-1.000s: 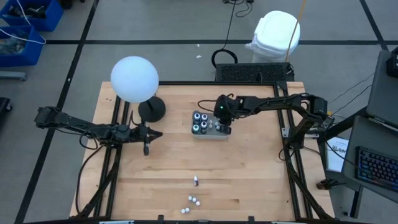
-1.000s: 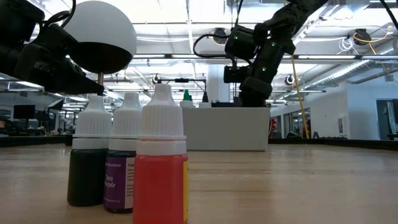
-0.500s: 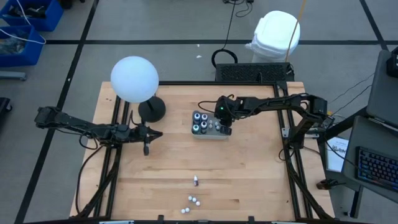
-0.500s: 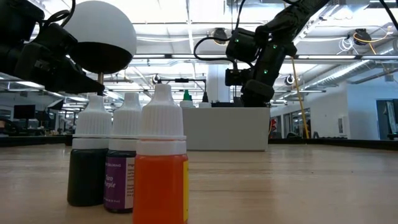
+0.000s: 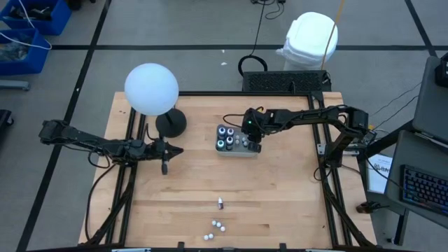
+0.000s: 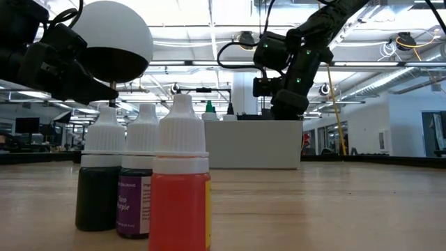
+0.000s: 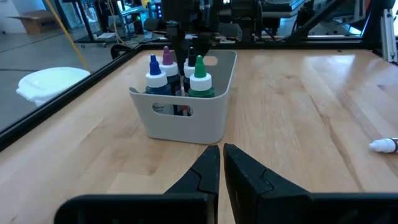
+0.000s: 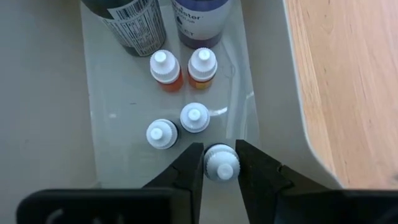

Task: Pick & Place food coloring
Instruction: Put the right small purple food coloring bottle into the gray bin, then put the left small orange food coloring bottle into the gray bin

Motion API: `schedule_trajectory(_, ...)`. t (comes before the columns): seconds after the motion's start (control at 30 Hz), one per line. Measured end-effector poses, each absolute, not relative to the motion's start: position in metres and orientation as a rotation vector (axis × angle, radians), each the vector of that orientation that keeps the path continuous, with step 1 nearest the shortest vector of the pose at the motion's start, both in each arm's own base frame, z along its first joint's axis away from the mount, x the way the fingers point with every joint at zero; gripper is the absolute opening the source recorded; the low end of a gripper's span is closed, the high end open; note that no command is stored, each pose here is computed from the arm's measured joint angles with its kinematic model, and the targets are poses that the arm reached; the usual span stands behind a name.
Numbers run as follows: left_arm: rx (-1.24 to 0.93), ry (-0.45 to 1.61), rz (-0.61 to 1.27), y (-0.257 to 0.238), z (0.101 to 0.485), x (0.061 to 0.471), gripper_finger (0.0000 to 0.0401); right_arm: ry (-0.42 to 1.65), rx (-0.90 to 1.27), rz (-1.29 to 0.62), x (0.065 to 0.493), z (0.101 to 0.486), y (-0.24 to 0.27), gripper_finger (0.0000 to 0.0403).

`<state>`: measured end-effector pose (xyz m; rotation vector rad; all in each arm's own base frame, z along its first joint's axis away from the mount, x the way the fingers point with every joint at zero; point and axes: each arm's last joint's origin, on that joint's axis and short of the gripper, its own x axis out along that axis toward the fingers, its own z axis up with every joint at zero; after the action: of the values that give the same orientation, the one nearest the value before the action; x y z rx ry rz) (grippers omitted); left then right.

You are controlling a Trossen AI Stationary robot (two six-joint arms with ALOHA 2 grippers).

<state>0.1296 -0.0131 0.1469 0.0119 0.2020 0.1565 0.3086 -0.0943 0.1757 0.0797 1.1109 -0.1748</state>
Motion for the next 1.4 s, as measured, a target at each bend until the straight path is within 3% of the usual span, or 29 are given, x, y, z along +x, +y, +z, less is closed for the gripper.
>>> schedule_trajectory(0.93, 0.012, 0.203, 0.156, -0.013, 0.147, 0.130, 0.0031, 1.071, 0.070, -0.182, 0.311, 0.180, -0.095, 0.0107)
schedule_trajectory(1.4, 0.027, 0.210, 0.154, -0.013, 0.146, 0.129, 0.0031, 0.947, 0.003, -0.132, 0.286, 0.260, -0.082, 0.0098)
